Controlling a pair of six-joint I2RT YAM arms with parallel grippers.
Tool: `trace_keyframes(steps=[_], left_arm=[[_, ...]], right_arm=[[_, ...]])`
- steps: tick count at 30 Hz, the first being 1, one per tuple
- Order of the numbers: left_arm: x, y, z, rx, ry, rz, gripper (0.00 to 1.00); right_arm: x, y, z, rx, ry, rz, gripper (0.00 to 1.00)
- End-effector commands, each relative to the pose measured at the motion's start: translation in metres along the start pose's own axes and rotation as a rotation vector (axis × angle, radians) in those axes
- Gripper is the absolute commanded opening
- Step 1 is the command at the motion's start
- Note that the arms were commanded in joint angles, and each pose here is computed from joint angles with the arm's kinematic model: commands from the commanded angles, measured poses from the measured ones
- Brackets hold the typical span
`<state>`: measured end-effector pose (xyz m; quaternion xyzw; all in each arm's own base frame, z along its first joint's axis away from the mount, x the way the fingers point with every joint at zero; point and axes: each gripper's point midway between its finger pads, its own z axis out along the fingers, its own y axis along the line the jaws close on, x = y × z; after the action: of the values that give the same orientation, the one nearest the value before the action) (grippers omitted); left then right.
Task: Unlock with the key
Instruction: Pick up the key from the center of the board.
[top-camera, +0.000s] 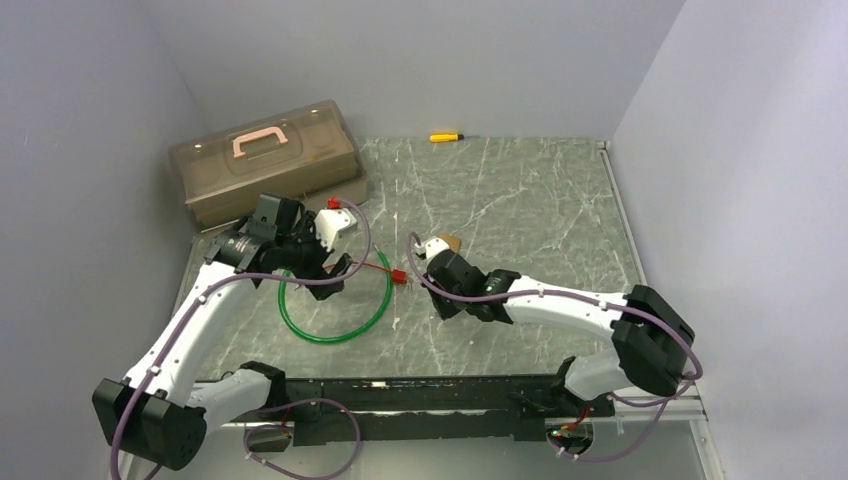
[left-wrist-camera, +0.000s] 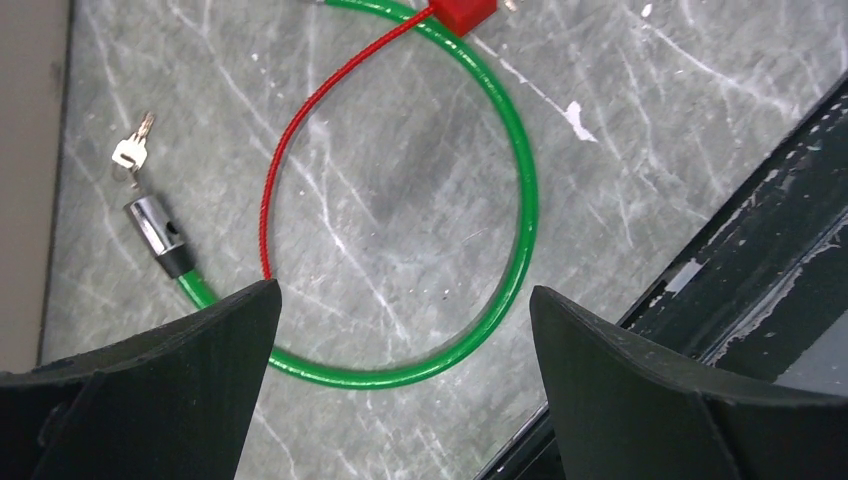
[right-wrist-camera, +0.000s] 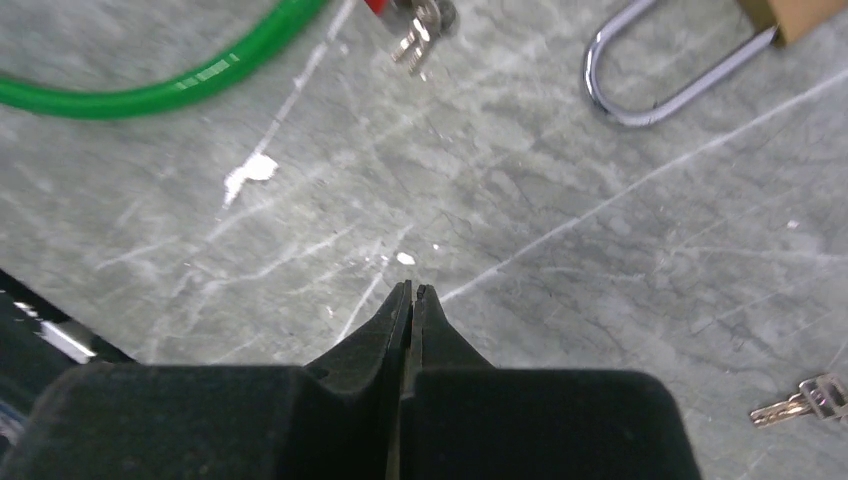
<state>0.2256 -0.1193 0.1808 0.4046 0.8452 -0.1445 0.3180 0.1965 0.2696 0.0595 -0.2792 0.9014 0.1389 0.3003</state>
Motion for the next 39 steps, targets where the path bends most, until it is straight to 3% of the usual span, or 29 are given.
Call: trace_keyframes(steps=[1, 10, 19, 23, 31, 39], left_arm=[[-0.015, -0.012, 0.013, 0.096, -0.055, -0.028, 0.99], [-0.027, -0.037, 0.017, 0.213, -0.094, -0.016, 0.99], [-0.044, -0.066, -0.006, 0.247, -0.176, 0.211, 1.0], [-0.056, -0.089, -0.034, 0.34, -0.275, 0.33, 0.99], [-0.098, -0.119, -0.068, 0.361, -0.661, 0.434, 0.99], [-0.118, -0.139, -0.073, 0.429, -0.746, 0.398, 0.98]], right_arm=[[-0.042, 0.014, -0.023, -0.062, -0.106, -0.029, 0.0], [-0.077, 0.029, -0.058, -0.165, -0.228, -0.034, 0.0], [-0.112, 0.057, -0.11, -0.361, -0.369, -0.054, 0.0], [-0.14, 0.084, -0.154, -0.523, -0.476, -0.096, 0.0], [-0.183, 0.109, -0.217, -0.688, -0.648, -0.091, 0.0], [-0.197, 0.118, -0.242, -0.754, -0.722, -0.086, 0.0]])
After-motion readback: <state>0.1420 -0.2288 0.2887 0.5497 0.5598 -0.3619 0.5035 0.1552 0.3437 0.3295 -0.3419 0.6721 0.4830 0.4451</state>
